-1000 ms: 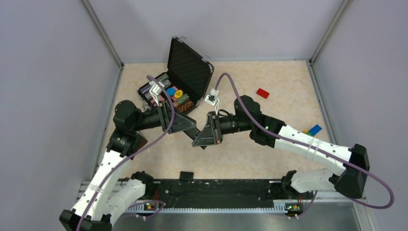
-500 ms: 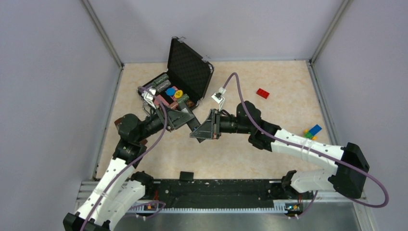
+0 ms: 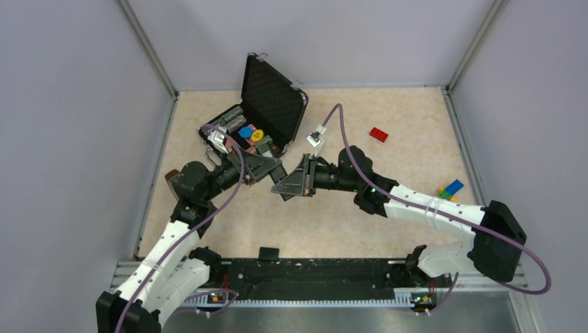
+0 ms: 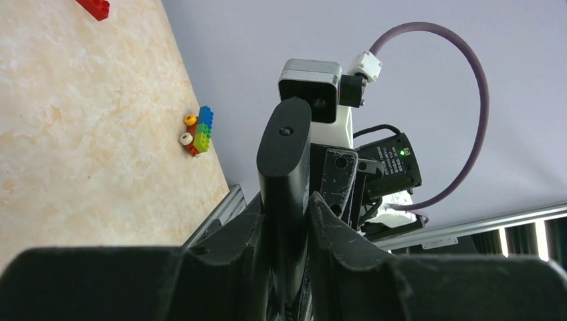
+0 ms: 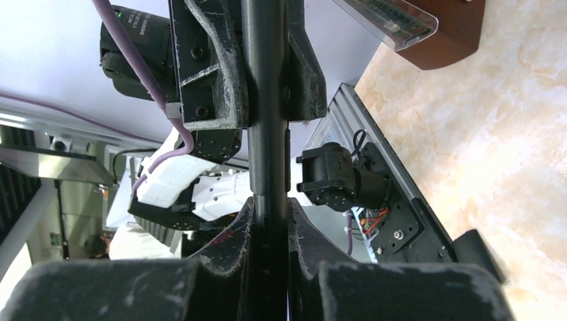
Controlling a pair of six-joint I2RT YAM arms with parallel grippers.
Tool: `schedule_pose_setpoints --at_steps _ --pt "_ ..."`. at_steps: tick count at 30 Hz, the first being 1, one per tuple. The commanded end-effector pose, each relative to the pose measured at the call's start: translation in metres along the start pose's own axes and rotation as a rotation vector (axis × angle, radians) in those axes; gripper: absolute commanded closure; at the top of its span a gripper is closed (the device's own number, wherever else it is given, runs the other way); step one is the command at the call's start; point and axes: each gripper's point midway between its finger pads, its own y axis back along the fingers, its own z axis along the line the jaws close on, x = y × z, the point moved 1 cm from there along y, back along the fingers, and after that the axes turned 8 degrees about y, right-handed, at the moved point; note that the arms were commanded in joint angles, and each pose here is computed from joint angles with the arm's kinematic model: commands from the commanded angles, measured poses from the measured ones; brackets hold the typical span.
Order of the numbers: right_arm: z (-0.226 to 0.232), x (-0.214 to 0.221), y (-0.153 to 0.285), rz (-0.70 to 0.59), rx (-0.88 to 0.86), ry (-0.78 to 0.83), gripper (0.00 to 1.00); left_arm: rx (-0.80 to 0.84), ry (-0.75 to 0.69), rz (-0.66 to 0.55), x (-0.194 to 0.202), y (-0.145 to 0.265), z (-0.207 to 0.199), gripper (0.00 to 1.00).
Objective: Load the batteries into the remote control
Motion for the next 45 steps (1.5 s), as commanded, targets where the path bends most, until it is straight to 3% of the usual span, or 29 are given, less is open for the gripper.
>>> schedule_pose_setpoints --at_steps 1,3,5,7,11,16,21,23,25,27,29,36,40,45 --pt "0.006 -0.010 0.002 -0.025 -0.021 -0.013 0.78 0.016 -0.050 0.008 -0.001 -0.004 0.000 1.00" --pt "0.006 -0.013 0.006 -0.024 -0.004 0.015 0.54 -0.033 -0.052 -0.004 -0.005 -0.006 0.012 1.00" --pt "-0.005 -0.017 0.011 -0.009 0.061 0.053 0.39 -0.098 -0.059 -0.012 -0.008 -0.006 0.026 1.00" --pt "-0.015 -0.020 0.019 -0.005 0.129 0.085 0.29 -0.137 -0.070 -0.016 -0.010 -0.005 0.038 1.00" --pt "-0.032 -0.030 0.040 -0.035 0.217 0.107 0.23 -0.179 -0.057 -0.034 -0.020 -0.001 0.056 1.00" --pt "-0.067 -0.043 0.063 -0.104 0.395 0.060 0.25 -0.257 -0.075 -0.085 -0.039 0.010 0.072 1.00" --pt "-0.142 -0.048 0.072 -0.096 0.789 -0.004 0.54 -0.384 -0.071 -0.206 -0.056 0.030 0.087 1.00" --pt "-0.165 -0.052 0.067 -0.100 0.896 -0.007 0.60 -0.440 -0.068 -0.250 -0.058 0.039 0.094 1.00" --pt "-0.183 -0.058 0.061 -0.124 1.008 0.015 0.56 -0.484 -0.072 -0.291 -0.060 0.048 0.099 1.00" --pt "-0.200 -0.061 0.054 -0.134 1.111 0.044 0.41 -0.527 -0.071 -0.327 -0.062 0.056 0.104 1.00" --pt "-0.217 -0.061 0.048 -0.142 1.217 0.062 0.38 -0.563 -0.072 -0.359 -0.064 0.063 0.108 1.00" --pt "-0.266 -0.052 0.044 -0.157 1.455 0.049 0.42 -0.610 -0.113 -0.411 -0.068 0.076 0.108 1.00" --pt "-0.277 -0.050 0.030 -0.147 1.494 0.110 0.48 -0.620 -0.122 -0.397 -0.069 0.075 0.108 1.00" --pt "-0.287 -0.042 0.017 -0.131 1.513 0.105 0.48 -0.603 -0.108 -0.366 -0.065 0.071 0.107 1.00"
